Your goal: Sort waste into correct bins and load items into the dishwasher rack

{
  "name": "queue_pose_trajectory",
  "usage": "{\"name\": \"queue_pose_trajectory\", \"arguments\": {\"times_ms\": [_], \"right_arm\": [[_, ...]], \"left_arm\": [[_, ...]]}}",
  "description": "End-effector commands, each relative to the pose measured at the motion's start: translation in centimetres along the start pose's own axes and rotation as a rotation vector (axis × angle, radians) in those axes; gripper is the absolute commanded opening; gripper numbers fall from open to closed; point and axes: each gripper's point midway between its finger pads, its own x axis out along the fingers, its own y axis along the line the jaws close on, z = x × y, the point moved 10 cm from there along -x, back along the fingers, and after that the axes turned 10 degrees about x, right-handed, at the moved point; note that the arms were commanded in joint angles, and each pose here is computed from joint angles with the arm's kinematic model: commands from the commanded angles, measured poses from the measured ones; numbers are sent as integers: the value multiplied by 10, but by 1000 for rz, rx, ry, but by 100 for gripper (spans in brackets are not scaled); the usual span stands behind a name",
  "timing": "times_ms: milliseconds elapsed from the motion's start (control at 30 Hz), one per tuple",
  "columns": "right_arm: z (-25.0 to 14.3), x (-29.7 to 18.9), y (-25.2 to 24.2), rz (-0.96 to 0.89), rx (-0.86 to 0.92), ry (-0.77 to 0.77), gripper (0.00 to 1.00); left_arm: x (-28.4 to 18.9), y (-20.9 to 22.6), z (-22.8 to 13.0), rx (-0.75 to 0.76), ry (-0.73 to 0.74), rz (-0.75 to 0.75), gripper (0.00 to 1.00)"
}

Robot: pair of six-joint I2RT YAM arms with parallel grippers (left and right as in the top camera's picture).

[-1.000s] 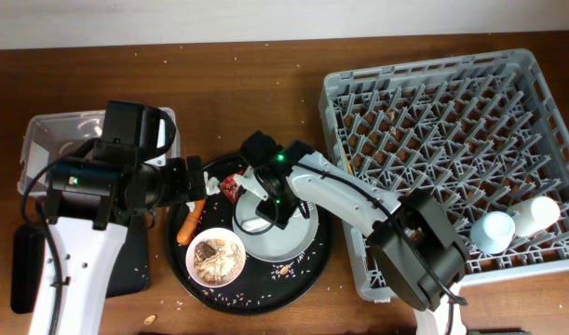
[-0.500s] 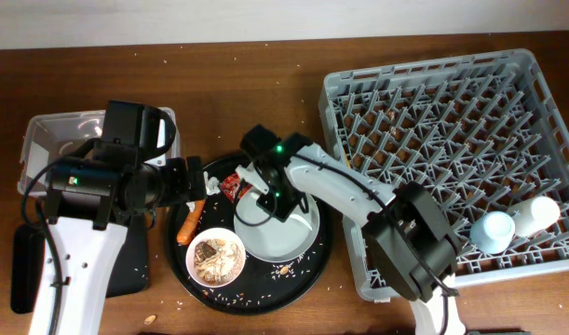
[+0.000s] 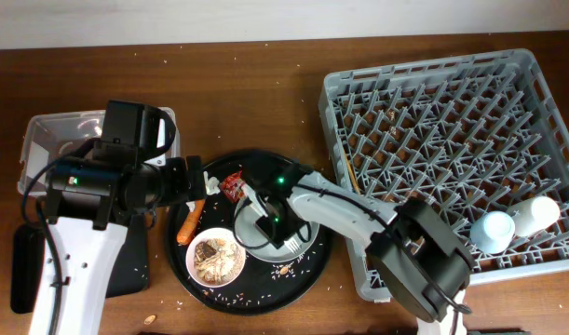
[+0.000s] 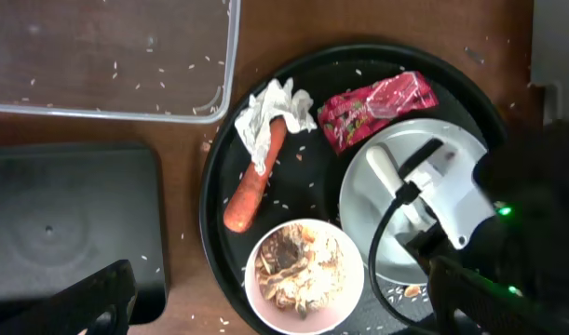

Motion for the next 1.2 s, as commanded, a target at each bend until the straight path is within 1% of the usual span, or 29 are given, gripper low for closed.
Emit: {"name": "queue_pose_trajectory", "arguments": {"times_ms": [0, 33, 67, 100, 133, 300, 333, 367, 400, 467, 533, 567, 600, 633, 667, 700, 767, 867, 933, 967, 1000, 1033, 1100, 1167], "right_arm": [[-13, 18, -12, -63, 45, 3, 45], [-14, 18, -12, -64, 46, 6, 31], [-13, 17, -11, -63, 45, 3, 22], [-10, 12, -10, -63, 46, 1, 9], [-6, 6, -8, -62, 46, 0, 4], [20, -41, 3, -75, 40, -61, 4], [17, -41, 3, -75, 41, -43, 4], [11, -37, 3, -66, 43, -3, 35], [-1, -25, 3, -54, 43, 53, 45], [-26, 6, 2, -56, 26, 114, 46], [-35, 20, 2, -58, 13, 119, 45], [-35, 21, 2, -58, 12, 117, 42], [-35, 21, 2, -58, 12, 116, 28], [-34, 19, 2, -65, 13, 112, 22], [-29, 14, 3, -63, 14, 105, 17], [-25, 8, 5, -66, 13, 97, 15], [-13, -11, 8, -108, 8, 66, 11], [9, -47, 14, -148, 5, -7, 12], [13, -56, 13, -145, 12, -20, 12], [10, -55, 12, -150, 14, 0, 18], [5, -50, 13, -132, 13, 31, 34], [-2, -41, 14, -95, -13, 69, 43], [-10, -22, 18, -63, -57, 84, 49], [-18, 2, 25, -28, -110, 55, 50]], "left_arm": [[-8, 2, 0, -12, -26, 10, 99], [-8, 2, 0, -12, -26, 10, 99], [-8, 2, 0, -12, -26, 10, 99], [-8, 2, 0, -12, -26, 10, 99], [-8, 2, 0, -12, -26, 10, 99], [-8, 2, 0, -12, -26, 10, 99], [-8, 2, 0, -12, -26, 10, 99], [-7, 2, 0, -12, -26, 10, 99], [-8, 2, 0, -12, -26, 10, 99], [-7, 2, 0, -12, -26, 10, 99], [-7, 2, 0, -12, -26, 10, 99], [-8, 2, 0, -12, -26, 10, 99], [-8, 2, 0, -12, -26, 10, 99], [-8, 2, 0, -12, -26, 10, 99], [-8, 2, 0, -12, -26, 10, 99], [-8, 2, 0, -12, -26, 10, 99], [-8, 2, 0, -12, -26, 10, 99], [-8, 2, 0, -12, -26, 10, 99], [-7, 2, 0, -12, -26, 10, 99], [-7, 2, 0, -12, -26, 10, 99], [-8, 2, 0, -12, -26, 10, 100], [-8, 2, 0, -12, -26, 10, 99], [-7, 2, 0, -12, -26, 10, 99], [-8, 2, 0, -12, -26, 10, 99]]}}
